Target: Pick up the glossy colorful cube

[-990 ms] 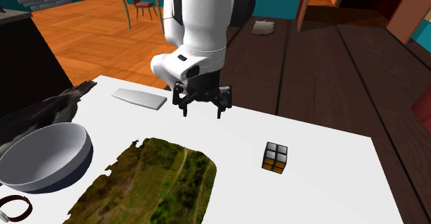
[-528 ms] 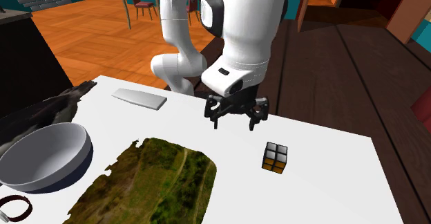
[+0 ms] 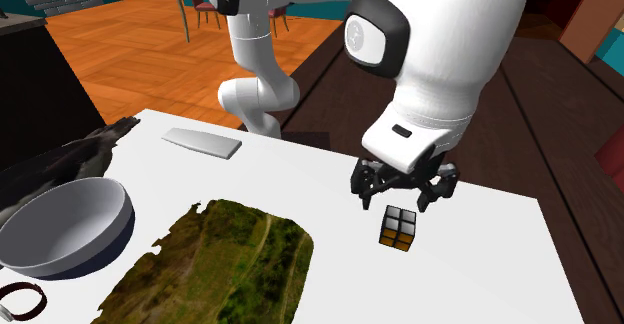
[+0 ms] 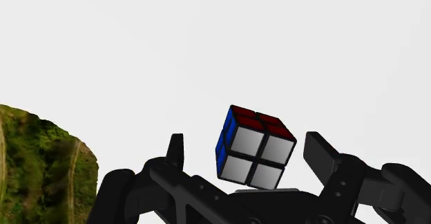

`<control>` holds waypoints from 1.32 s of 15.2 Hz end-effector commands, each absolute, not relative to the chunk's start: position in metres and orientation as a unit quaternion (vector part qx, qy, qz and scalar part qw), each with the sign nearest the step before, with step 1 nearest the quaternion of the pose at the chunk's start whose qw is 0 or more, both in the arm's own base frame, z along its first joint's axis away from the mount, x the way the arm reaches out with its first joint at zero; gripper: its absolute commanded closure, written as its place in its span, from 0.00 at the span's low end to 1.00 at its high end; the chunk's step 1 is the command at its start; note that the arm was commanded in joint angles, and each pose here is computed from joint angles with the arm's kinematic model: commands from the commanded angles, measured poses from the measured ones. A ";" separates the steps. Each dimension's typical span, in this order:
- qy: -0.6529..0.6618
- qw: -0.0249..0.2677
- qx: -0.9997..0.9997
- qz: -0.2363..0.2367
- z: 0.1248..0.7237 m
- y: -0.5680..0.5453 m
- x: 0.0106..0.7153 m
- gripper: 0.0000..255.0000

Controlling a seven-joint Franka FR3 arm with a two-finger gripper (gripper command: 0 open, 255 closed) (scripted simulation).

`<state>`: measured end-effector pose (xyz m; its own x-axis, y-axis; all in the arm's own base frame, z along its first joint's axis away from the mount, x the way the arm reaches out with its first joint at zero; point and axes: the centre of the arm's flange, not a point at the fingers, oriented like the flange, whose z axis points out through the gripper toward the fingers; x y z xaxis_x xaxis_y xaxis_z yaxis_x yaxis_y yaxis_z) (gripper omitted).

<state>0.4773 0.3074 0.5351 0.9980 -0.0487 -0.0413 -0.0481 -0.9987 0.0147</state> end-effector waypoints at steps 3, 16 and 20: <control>-0.027 0.004 0.999 -0.022 0.524 0.320 0.484 0.00; -0.027 0.004 0.999 -0.022 0.495 0.320 0.485 1.00; -0.027 0.004 0.999 -0.022 0.495 0.320 0.484 1.00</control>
